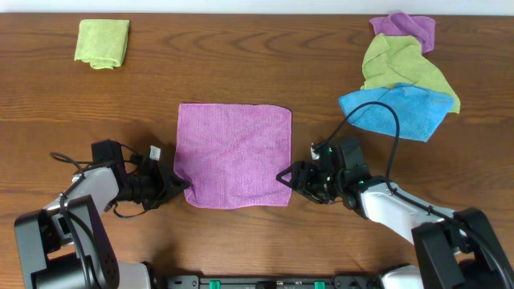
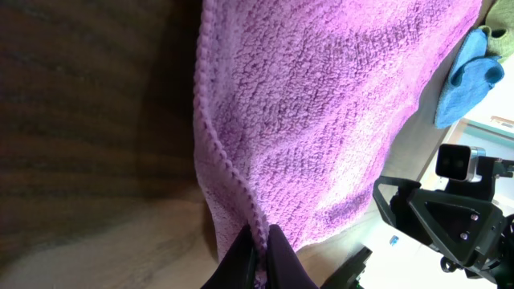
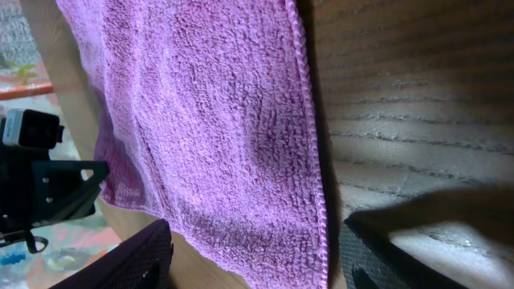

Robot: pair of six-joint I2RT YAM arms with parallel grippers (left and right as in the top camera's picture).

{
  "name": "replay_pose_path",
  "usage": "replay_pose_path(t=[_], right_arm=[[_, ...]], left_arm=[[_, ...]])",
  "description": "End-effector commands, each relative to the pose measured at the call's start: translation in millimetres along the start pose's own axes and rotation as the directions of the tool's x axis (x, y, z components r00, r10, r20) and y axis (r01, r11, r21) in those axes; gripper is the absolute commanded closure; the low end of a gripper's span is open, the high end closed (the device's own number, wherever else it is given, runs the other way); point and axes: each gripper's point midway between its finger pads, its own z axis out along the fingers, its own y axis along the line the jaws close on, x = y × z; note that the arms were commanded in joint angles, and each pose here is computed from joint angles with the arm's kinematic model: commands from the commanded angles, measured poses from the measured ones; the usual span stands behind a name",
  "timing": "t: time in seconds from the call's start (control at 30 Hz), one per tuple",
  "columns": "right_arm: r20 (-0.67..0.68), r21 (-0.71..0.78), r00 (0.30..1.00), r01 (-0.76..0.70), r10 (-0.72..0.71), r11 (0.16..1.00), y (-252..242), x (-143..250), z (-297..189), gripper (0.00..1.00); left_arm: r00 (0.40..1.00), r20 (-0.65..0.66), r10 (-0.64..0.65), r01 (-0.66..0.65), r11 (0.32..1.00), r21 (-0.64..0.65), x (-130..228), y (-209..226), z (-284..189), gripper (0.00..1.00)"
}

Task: Fold the cloth
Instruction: 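Hold the near corners and adjust the right gripper's grip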

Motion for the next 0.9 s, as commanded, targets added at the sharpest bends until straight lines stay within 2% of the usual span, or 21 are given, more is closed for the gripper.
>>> replay_pose_path(t=[0.0,0.47,0.67,0.87], right_arm=[[0.079,0.315,0.995,-0.076,0.054,0.946,-88,8,4,0.31],[-0.084,0.348,0.988,-0.093,0.130,0.933,-105,48,19,0.33],[-0.135,0.358,0.978,-0.100,0.157,0.928,-107,61,16,0.44],[-0.211,0.414,0.958,-0.090,0.192,0.906,-118,83,6,0.40]], left_arm=[[1.000,-0.007,-0.007,0.007,1.000,0.014,0,-1,1,0.94],[1.000,-0.005,-0.004,0.004,1.000,0.015,0,-2,1,0.94],[1.000,-0.001,-0.007,0.007,1.000,0.015,-1,-2,1,0.94],[1.000,0.022,-0.009,0.009,1.000,0.027,-8,-4,1,0.94]])
